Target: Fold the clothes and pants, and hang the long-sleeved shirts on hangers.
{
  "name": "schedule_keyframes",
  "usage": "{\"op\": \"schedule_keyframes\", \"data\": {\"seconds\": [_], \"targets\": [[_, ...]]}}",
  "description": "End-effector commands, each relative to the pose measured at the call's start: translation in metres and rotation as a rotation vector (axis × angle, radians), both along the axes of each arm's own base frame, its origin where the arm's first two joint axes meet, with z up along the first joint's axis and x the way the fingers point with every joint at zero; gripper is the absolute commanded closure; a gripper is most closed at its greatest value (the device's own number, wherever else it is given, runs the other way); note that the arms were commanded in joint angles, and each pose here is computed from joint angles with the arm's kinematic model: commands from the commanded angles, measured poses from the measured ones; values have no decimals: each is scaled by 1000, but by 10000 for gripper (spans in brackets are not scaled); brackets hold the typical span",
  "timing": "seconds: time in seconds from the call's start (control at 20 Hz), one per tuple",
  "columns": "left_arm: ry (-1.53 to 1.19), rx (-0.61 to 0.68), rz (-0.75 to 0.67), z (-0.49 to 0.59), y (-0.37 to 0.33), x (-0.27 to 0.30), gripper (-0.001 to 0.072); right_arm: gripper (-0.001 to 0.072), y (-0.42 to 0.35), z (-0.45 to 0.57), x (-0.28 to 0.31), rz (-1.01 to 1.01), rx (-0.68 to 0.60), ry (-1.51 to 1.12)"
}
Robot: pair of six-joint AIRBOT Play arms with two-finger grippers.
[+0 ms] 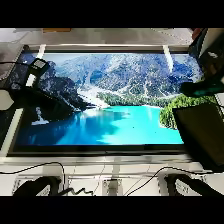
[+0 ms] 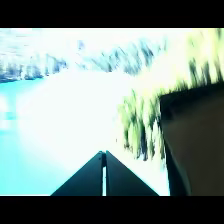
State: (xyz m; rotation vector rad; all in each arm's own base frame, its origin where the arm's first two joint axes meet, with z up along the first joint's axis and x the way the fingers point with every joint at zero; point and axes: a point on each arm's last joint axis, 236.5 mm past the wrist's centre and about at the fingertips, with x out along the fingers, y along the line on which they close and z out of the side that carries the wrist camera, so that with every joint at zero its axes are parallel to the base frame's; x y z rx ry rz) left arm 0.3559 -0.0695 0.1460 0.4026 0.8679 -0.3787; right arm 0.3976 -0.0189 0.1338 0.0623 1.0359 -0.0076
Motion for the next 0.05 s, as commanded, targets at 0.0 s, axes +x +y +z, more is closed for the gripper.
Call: {"op": "schedule_keyframes", "data": {"seconds": [0.0], "targets": [[-2,0,1,1,0,0,21,673,31,4,25,105,-97,-82]]}}
